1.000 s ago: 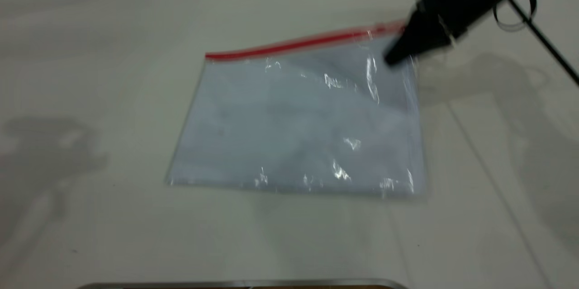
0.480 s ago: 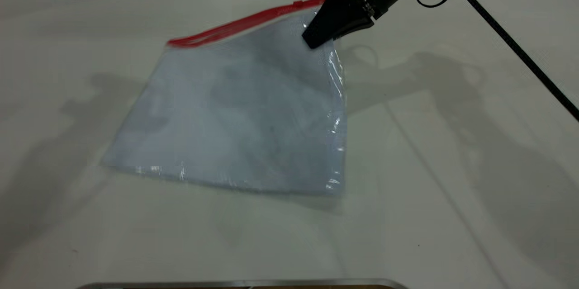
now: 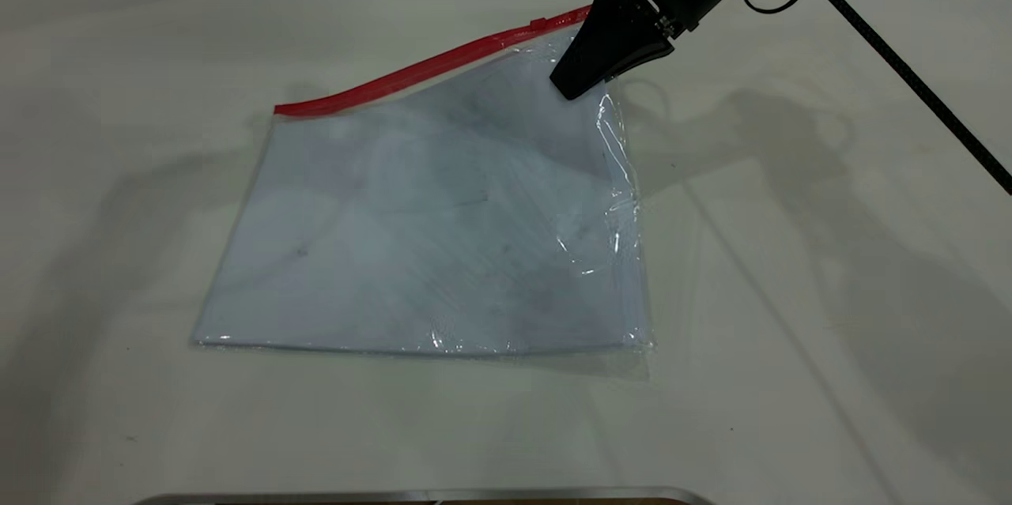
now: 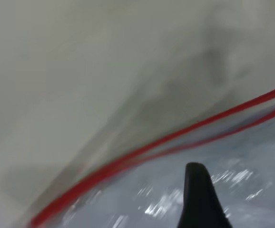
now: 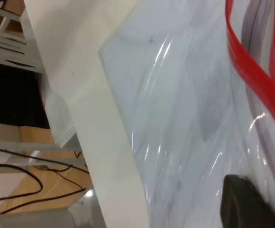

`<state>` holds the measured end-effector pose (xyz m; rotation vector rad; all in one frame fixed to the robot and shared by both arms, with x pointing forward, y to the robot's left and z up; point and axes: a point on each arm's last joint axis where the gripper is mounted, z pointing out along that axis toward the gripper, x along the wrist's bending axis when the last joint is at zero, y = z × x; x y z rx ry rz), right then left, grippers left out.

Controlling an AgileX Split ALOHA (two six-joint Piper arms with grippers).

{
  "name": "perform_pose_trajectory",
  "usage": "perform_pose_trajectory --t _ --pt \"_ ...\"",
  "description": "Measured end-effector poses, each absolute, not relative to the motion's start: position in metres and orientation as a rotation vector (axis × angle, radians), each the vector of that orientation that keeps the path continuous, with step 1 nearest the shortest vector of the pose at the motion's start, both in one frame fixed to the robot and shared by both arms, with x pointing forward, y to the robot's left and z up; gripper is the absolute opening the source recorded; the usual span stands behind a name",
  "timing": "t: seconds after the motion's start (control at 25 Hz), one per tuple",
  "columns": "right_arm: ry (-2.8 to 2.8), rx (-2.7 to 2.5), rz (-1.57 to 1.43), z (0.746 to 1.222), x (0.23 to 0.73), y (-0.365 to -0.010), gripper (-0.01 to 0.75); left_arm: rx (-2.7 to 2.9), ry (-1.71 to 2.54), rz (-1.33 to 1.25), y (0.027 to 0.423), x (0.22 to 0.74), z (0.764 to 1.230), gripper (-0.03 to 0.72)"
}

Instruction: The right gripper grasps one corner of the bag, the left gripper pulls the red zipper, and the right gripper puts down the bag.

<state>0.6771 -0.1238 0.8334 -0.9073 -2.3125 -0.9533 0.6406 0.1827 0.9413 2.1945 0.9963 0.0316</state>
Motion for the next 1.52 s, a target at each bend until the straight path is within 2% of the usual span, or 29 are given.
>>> perform_pose_trajectory --t 0.12,0.52,1.0,1.52 --pt "-2.303 -0.912 -0.966 0.834 0.677 -0.123 0.033 2.103 0.856 -0.03 0.17 0.646 0.918 0.511" --pt "-2.291 -0.917 -0.98 0.835 0.678 -0.122 0.033 1.974 0.806 -0.167 0.13 0.642 0.869 0.511" --pt "-2.287 -0.92 -0.985 0.835 0.678 -0.122 0.033 1.962 0.73 -0.184 0.092 0.655 0.868 0.511" --pt "-2.285 -0.917 -0.984 0.835 0.678 -0.122 0.033 2.045 0.742 -0.289 0.092 0.652 0.853 0.511"
